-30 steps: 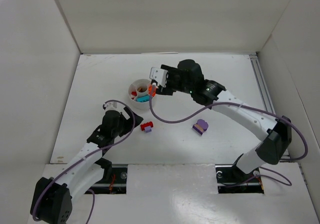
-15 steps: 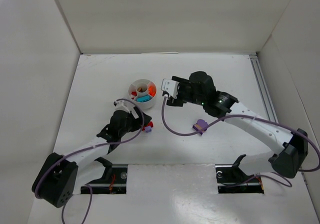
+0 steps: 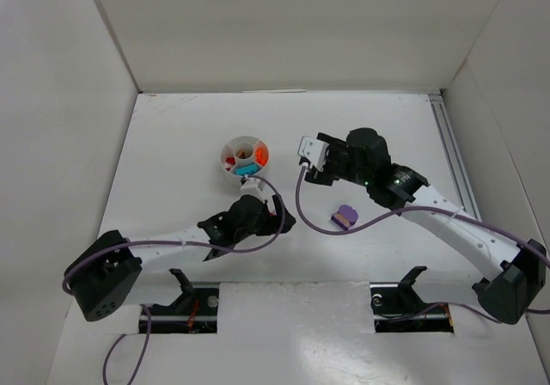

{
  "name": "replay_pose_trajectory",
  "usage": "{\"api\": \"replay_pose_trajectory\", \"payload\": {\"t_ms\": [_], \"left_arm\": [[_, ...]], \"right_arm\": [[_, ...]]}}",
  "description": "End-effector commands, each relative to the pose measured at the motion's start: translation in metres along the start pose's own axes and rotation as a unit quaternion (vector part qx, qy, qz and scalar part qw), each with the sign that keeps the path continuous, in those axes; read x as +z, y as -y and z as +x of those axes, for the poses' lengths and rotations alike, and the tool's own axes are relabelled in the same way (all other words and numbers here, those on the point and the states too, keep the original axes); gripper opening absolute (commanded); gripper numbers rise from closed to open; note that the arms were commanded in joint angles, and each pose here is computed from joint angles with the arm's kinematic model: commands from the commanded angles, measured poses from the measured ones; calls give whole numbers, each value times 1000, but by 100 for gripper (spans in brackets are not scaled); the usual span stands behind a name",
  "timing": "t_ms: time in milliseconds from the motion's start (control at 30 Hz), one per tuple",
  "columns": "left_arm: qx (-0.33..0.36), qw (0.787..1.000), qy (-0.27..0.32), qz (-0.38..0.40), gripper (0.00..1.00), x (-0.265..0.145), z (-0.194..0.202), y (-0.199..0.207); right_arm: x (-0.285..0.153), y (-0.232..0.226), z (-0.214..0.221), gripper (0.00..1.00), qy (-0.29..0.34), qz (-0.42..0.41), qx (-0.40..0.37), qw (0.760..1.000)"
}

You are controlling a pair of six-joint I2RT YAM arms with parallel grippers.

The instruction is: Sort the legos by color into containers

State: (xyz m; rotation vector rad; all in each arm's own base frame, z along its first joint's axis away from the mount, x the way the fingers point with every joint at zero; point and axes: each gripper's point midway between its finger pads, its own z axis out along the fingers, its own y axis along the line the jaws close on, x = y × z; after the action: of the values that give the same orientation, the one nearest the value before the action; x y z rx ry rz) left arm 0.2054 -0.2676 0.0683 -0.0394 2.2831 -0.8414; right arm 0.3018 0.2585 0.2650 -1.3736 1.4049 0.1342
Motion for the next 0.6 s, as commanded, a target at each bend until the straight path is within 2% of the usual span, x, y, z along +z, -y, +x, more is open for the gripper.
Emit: {"api": "replay_pose_trajectory", "payload": {"t_ms": [0,133,267,467,567], "left_arm": [[5,998,24,-50,85,5,-14,-5],[-9,994,19,-110,82,3,-11,-25],[-26,991,15,-134,81,1,-8,-29],[-23,991,27,-131,81,8,-10,-8],[-11,987,25,-159,80,12,-7,-7]], "right_arm": [[-9,8,-2,68,14,20,11,1000],[-14,10,3,68,11,21,15,1000],[-17,15,10,68,2,32,18,999],[-16,12,19,69,-7,29,22,999],[-17,15,22,69,-10,33,24,999]]}}
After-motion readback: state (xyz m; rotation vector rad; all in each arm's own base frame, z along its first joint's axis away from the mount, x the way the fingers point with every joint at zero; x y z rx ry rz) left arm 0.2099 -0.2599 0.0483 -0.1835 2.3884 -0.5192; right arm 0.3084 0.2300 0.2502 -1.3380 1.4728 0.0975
